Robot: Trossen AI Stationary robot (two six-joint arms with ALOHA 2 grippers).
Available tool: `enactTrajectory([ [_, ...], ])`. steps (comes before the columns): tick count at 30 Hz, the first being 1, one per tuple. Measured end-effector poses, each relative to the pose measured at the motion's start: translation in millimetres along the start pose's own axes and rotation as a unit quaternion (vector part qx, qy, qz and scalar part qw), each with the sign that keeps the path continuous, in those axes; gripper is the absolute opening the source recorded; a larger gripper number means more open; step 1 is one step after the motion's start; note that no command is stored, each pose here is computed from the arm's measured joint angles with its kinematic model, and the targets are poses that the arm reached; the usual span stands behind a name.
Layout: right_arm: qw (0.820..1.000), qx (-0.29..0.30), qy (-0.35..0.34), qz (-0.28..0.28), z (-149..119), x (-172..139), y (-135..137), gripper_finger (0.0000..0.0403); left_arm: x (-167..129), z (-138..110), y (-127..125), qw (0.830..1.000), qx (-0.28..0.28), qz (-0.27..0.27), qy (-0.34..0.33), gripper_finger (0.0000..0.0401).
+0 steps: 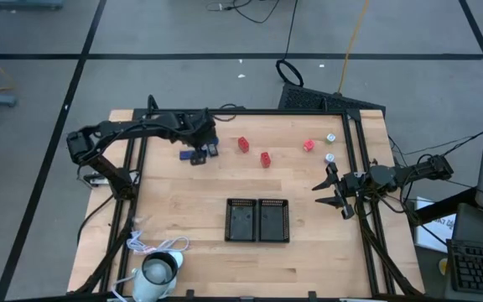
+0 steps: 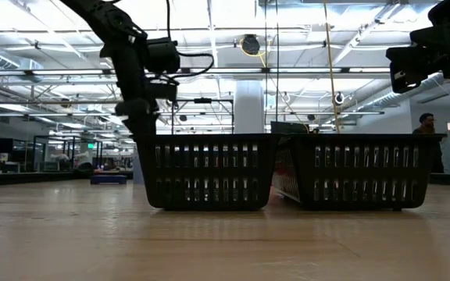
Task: Pick & Place Office items
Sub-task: Put the light blue charger adapter into the left black basket
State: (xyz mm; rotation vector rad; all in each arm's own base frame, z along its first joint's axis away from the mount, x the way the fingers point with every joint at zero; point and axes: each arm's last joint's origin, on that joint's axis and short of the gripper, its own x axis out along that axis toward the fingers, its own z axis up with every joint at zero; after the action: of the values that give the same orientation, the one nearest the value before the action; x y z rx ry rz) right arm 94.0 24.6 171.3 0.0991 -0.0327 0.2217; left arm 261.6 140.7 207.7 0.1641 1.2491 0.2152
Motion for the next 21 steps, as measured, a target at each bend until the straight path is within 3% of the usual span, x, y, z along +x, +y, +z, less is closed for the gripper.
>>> enactTrajectory([
  [4,1.0,0.0,0.0,0.0,0,0,0,0.0169,1,0,-5,0.999,0.05,0.002,0.006,0.0298],
  [12,1.0,0.0,0.0,0.0,0,0,0,0.0169,21,-2,-10,0.996,0.074,-0.013,0.04,0.0298],
  [21,1.0,0.0,0.0,0.0,0,0,0,0.0169,43,-3,-10,0.991,0.1,0.009,0.085,0.029],
])
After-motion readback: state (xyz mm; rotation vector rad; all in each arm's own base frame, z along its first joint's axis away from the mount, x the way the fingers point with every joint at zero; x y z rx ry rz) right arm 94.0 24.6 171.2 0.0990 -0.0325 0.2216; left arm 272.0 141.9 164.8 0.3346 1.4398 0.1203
